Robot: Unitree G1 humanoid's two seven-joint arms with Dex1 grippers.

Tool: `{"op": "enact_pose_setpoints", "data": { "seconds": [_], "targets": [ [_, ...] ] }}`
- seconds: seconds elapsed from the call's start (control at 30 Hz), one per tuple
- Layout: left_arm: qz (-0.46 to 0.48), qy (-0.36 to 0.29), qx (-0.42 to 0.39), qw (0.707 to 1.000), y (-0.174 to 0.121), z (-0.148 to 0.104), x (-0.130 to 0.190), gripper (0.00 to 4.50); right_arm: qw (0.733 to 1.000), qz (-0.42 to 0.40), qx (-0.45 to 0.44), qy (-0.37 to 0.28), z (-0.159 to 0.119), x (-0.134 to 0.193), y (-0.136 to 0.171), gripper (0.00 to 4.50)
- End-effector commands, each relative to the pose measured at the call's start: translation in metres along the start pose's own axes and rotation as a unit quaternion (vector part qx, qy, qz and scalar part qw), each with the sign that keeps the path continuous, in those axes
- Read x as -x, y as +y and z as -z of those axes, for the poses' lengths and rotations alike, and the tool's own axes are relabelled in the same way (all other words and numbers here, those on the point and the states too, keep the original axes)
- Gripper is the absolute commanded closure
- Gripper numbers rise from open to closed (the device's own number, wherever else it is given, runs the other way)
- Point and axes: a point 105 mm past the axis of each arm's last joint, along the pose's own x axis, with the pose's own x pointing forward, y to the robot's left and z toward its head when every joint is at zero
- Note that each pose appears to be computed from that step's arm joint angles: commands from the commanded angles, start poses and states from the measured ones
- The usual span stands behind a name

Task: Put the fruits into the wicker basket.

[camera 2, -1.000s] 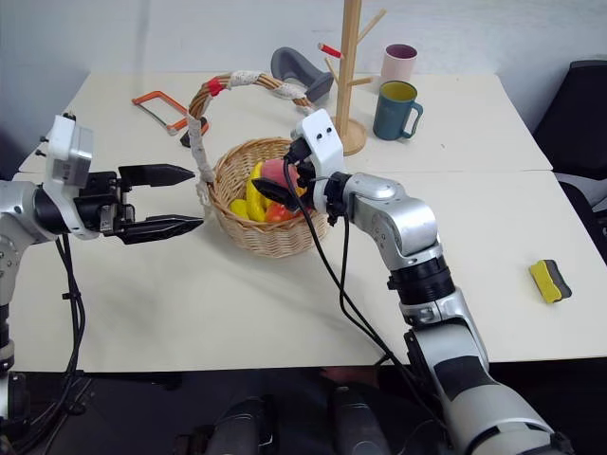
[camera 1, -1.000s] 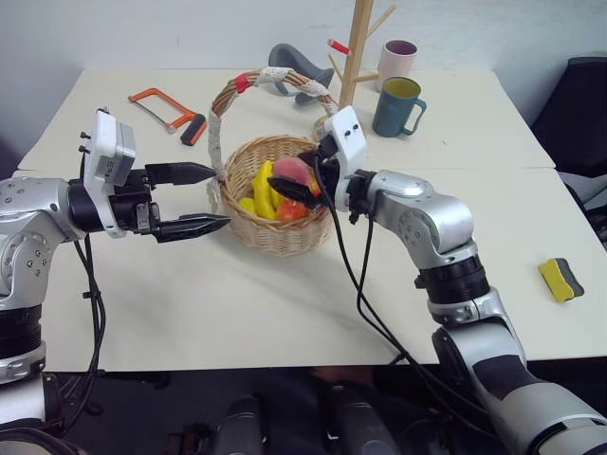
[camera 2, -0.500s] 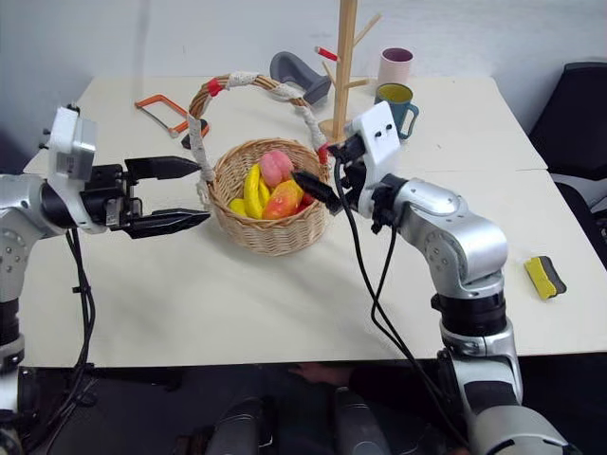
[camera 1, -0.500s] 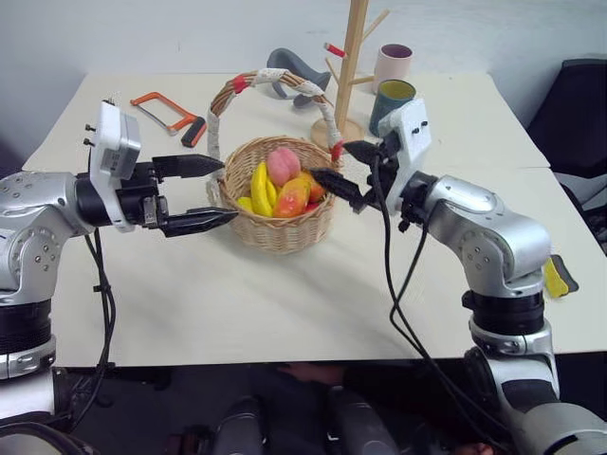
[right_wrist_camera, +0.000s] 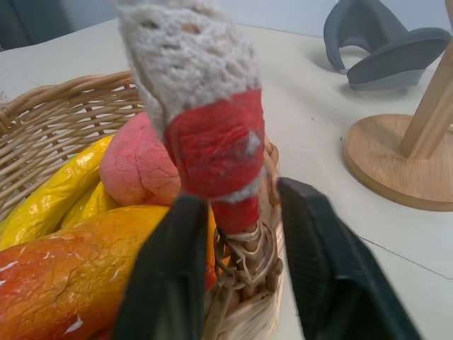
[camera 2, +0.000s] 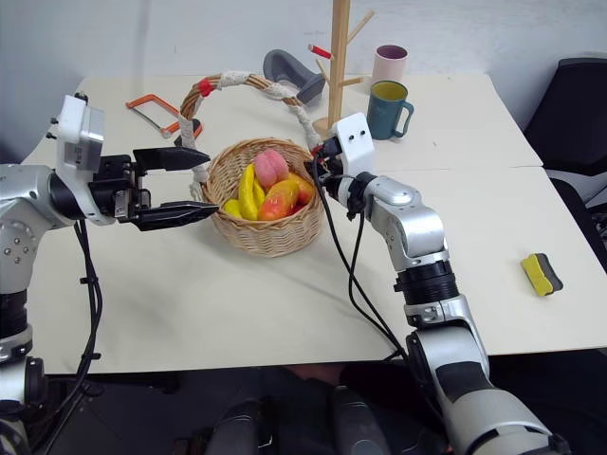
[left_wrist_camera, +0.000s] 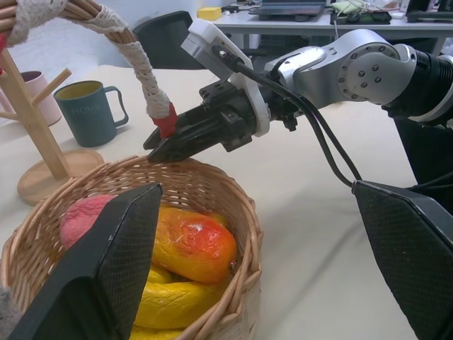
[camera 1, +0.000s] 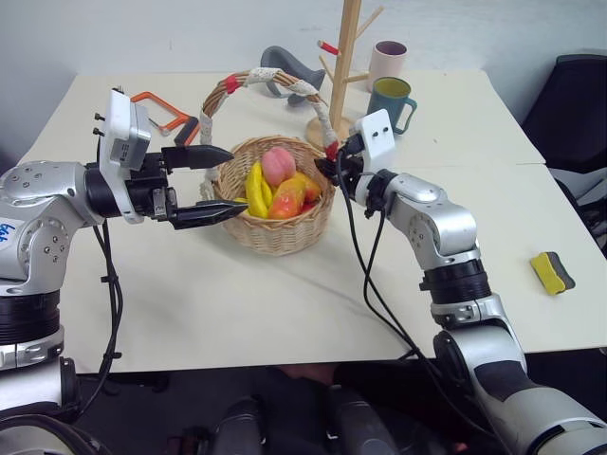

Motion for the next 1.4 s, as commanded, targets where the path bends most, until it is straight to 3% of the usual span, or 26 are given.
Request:
{"op": "enact_pose_setpoints", "data": {
  "seconds": [0.03,0.17,0.3,0.4,0.67,0.77,0.9,1.0,1.2,1.4],
  "targets": [
    [-0.003,-0.01,-0.025,1.0,-0.001,-0.012,0.002,0.0,0.999,-0.002,0.021,-0.049,-0.025,0.014,-0.001,4.27],
    [0.0,-0.016,-0.022,1.0,-0.001,-0.012,0.002,0.0,0.998,0.016,0.036,-0.051,-0.027,0.034,-0.014,4.27],
    [0.009,-0.022,-0.02,1.0,0.0,-0.01,-0.005,0.0,0.989,0.099,0.074,-0.085,-0.048,0.096,-0.067,4.27],
    [0.014,-0.026,-0.021,0.999,0.001,-0.01,-0.009,0.0,0.984,0.131,0.096,-0.077,-0.051,0.133,-0.089,4.27],
    [0.026,-0.029,-0.021,0.999,0.005,-0.008,-0.019,0.0,0.96,0.265,0.088,-0.01,-0.023,0.212,-0.16,4.27],
    [0.037,-0.029,-0.023,0.999,0.006,-0.006,-0.028,0.0,0.957,0.277,0.082,0.014,-0.003,0.223,-0.17,4.27],
    [0.05,-0.046,-0.011,0.998,0.004,-0.006,-0.041,0.0,0.959,0.273,0.072,0.024,0.012,0.226,-0.168,3.0],
    [0.061,-0.05,-0.008,0.997,-0.001,-0.005,-0.047,0.0,0.963,0.258,0.076,0.022,0.007,0.236,-0.159,2.06],
    [0.057,-0.053,-0.003,0.997,0.003,-0.002,-0.045,0.0,0.971,0.203,0.102,0.072,-0.012,0.286,-0.133,0.01],
    [0.054,-0.05,0.0,0.997,0.009,0.002,-0.033,0.0,0.975,0.176,0.058,0.123,-0.039,0.355,-0.118,0.01]
  ]
}}
